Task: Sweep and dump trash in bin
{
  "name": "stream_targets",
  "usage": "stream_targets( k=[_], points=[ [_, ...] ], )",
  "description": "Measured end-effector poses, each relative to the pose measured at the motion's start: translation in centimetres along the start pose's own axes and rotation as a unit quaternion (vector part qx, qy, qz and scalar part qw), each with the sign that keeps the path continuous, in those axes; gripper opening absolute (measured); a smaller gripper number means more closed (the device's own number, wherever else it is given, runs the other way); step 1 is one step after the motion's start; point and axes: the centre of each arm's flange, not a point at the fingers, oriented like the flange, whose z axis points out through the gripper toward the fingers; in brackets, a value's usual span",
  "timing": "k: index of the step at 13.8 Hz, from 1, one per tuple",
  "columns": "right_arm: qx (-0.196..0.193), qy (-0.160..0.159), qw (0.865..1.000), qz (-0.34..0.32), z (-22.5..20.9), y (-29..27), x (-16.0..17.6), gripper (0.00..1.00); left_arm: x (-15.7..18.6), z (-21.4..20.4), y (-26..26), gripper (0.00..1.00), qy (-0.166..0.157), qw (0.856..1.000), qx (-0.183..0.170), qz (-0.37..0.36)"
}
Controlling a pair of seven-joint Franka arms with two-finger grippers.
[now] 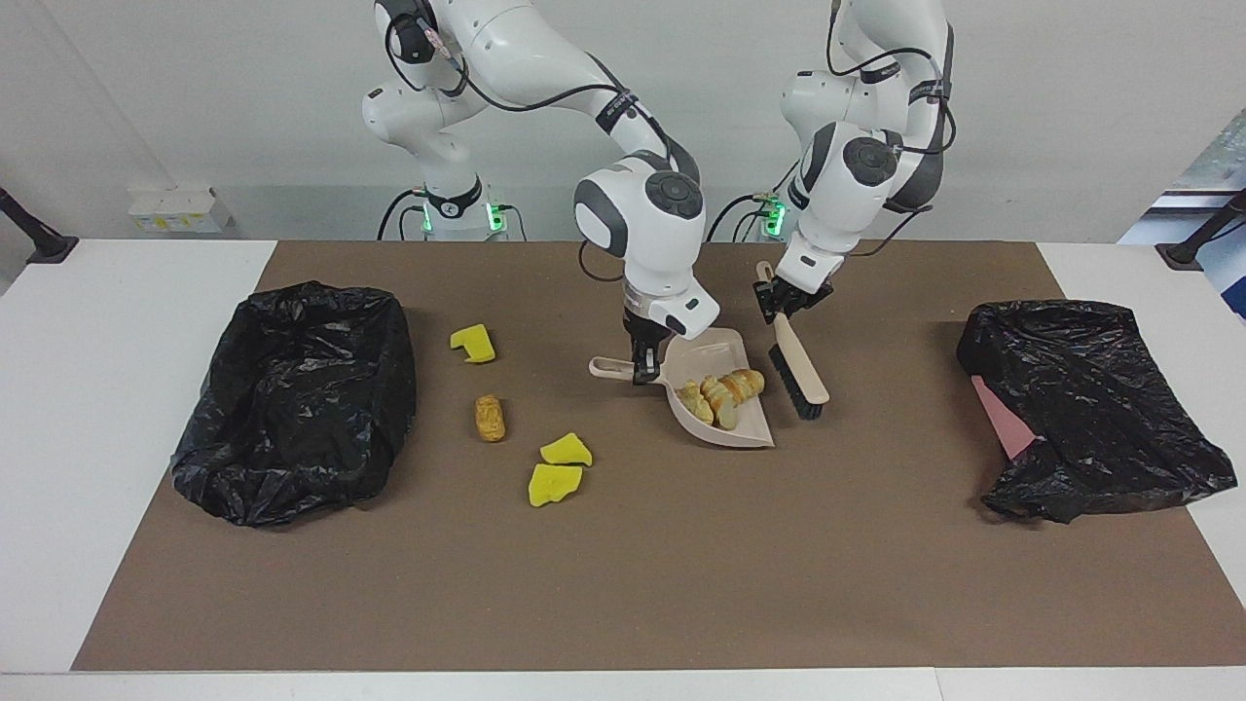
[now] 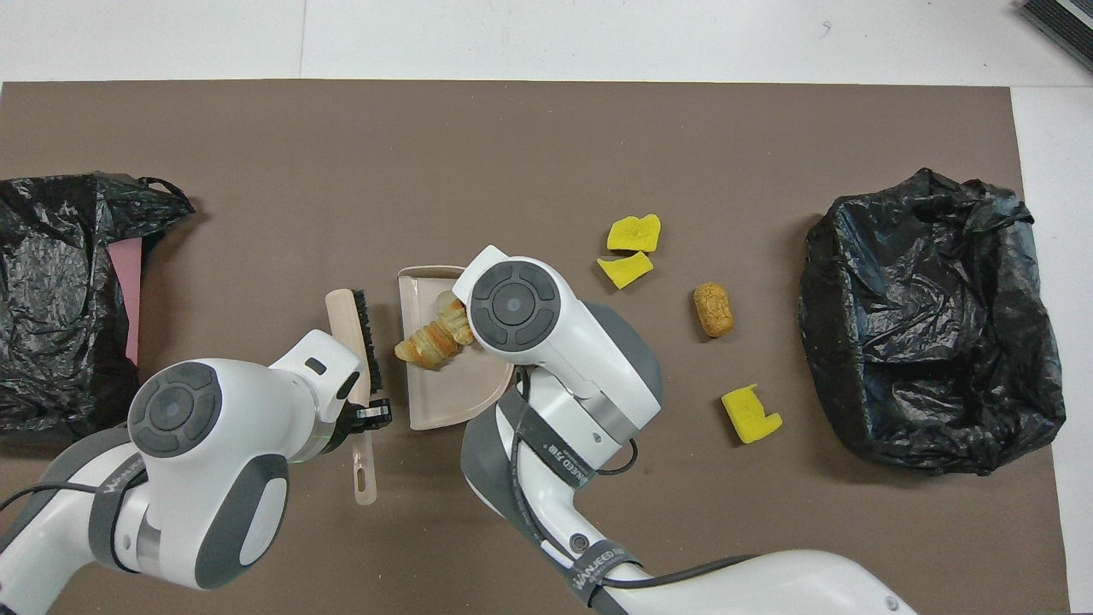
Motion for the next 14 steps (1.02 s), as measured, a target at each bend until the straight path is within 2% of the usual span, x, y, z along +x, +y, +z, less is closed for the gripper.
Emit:
stream_targets(
  k=[4,6,9,14],
  points=[
    [0.004,0.026,0.999,0.036,-1.1,2.1,-3.3,0.31,-1.3,-0.1,1.0,0.26,-0.009,1.0,0.011,0.011],
    [0.003,0.044,0.999,0.028,-2.7,3.4,-6.3,0.31,-2.7,0.3,2.9,0.26,-0.009,1.0,0.019,0.004],
    [0.011,0.065,0.997,0.026,-5.1,4.5,-13.8,0.31,-6.0,1.2,6.8,0.26,-0.008,0.999,0.035,-0.006],
    [0.024,0.058,0.997,0.04,-9.0,3.4,-24.9,0.31,-11.7,3.8,10.5,0.26,-0.021,0.998,0.058,0.013]
  ],
)
